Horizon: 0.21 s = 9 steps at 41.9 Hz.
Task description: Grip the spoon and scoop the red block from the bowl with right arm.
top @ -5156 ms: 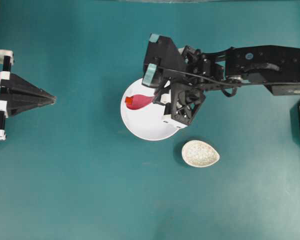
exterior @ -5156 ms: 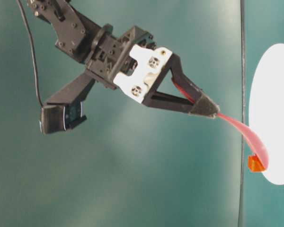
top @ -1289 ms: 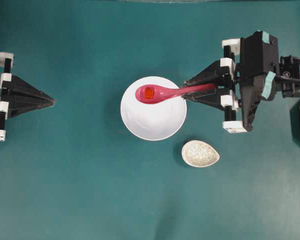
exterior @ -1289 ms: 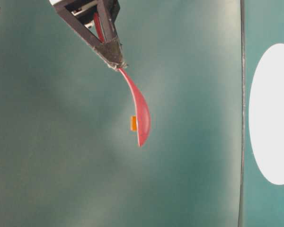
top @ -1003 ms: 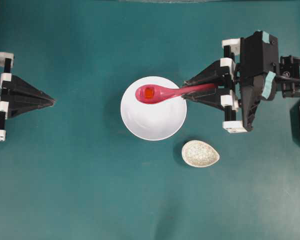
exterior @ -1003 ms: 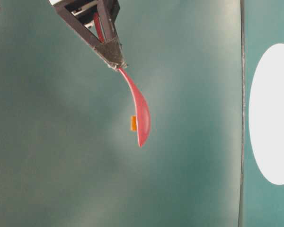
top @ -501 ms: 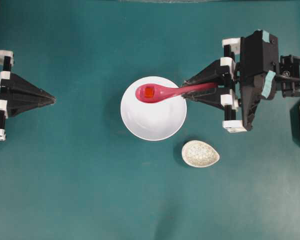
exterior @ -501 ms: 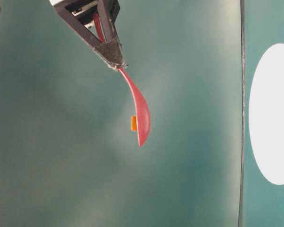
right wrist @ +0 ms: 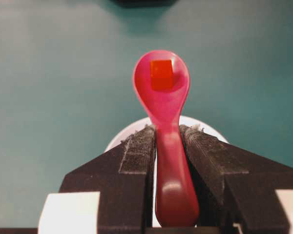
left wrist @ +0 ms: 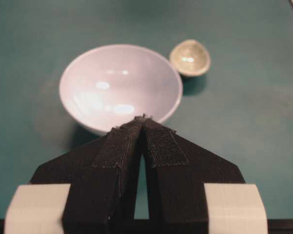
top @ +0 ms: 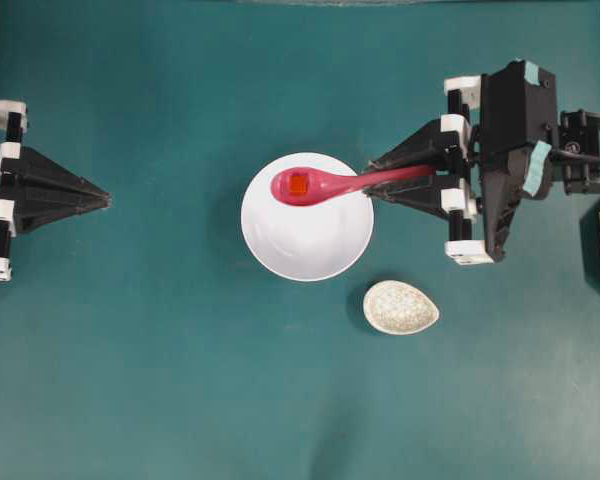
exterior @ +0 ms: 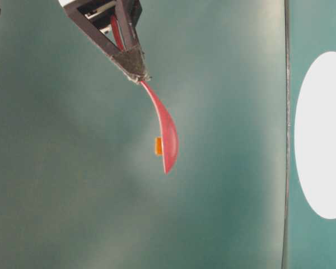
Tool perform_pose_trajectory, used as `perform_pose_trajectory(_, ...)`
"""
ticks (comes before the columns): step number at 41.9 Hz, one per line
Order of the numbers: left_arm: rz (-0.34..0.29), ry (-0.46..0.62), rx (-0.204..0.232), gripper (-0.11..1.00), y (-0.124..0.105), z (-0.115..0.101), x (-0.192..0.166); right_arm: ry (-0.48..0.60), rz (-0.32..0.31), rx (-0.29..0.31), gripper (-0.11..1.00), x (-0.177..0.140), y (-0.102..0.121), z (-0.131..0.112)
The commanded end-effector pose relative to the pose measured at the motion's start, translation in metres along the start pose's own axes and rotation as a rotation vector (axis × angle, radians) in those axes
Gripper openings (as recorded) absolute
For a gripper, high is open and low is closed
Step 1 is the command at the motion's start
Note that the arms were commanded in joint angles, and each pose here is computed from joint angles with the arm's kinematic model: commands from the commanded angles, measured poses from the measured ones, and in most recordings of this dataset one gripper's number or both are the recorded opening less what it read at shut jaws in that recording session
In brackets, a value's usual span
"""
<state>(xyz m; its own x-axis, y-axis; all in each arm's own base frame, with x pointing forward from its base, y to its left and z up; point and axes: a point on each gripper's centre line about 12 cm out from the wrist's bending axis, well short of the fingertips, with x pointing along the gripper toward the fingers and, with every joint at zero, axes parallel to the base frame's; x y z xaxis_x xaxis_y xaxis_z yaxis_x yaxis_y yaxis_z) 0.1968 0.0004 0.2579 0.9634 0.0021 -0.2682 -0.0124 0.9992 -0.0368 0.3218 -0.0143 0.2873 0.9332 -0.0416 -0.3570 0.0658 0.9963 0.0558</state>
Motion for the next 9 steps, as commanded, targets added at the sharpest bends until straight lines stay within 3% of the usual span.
perform_pose_trajectory(1,-0.001,-0.023,0.002,0.00,-0.0003,0.0080,0.0006,-0.055,0.002,0.002,0.25,-0.0054,0.0006,0.0182)
perform_pose_trajectory(9,-0.001,-0.021,0.000,0.00,-0.0003,0.0078,0.0006,-0.054,0.000,0.004,0.25,-0.0054,0.0001,0.0181)
